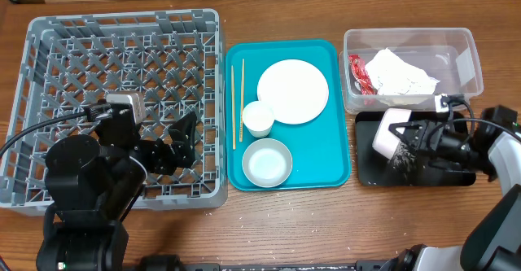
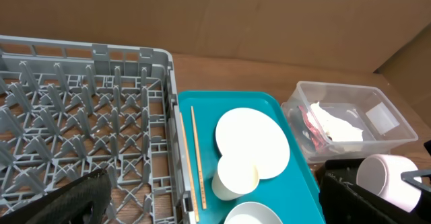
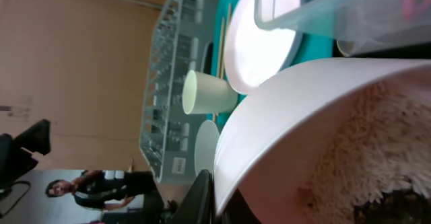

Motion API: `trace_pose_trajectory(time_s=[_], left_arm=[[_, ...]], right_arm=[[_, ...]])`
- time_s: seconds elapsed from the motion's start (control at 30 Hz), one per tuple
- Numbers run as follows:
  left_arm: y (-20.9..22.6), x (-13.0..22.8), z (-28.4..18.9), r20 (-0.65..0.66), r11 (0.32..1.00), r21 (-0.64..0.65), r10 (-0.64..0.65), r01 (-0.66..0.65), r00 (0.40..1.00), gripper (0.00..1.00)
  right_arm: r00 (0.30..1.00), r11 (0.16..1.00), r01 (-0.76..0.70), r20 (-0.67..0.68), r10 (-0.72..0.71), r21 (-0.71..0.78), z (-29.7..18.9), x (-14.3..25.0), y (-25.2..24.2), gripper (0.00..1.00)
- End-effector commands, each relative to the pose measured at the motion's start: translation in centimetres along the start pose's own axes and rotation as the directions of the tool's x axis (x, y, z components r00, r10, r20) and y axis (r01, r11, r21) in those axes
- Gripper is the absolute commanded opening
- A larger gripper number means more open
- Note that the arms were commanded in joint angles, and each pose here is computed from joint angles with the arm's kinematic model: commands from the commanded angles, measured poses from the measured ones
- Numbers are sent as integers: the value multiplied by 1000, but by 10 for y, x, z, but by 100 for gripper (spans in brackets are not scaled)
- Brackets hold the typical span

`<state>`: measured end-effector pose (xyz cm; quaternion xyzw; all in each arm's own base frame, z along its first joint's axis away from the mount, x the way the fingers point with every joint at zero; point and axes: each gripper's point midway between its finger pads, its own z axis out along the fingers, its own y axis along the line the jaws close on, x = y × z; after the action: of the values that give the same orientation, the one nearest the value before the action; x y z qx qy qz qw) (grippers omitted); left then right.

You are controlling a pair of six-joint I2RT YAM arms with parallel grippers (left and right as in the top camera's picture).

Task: Sort waste into correct bins and load items into the dishwasher
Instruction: 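Move the rice bowl over the black tray, then tilt the bowl to pour rice onto the black tray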

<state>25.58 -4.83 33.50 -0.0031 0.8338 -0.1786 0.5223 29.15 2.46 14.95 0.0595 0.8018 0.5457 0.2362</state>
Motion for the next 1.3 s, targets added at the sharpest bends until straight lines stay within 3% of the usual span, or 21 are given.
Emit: trace_pose_trajectory(time_s=[0.0, 0.33, 1.27], left_arm=[[-3, -8, -5, 22, 1000, 9, -10, 10, 1000, 100], [-3, -8, -5, 22, 1000, 9, -10, 10, 1000, 100], [-3, -8, -5, 22, 1000, 9, -10, 10, 1000, 100]], right_arm=[[995, 995, 56, 93, -48, -88, -11, -10, 19, 4], [974, 976, 28, 225, 22, -217, -35, -29, 36, 4], [969, 960, -79, 206, 138, -268, -38, -37, 38, 4]])
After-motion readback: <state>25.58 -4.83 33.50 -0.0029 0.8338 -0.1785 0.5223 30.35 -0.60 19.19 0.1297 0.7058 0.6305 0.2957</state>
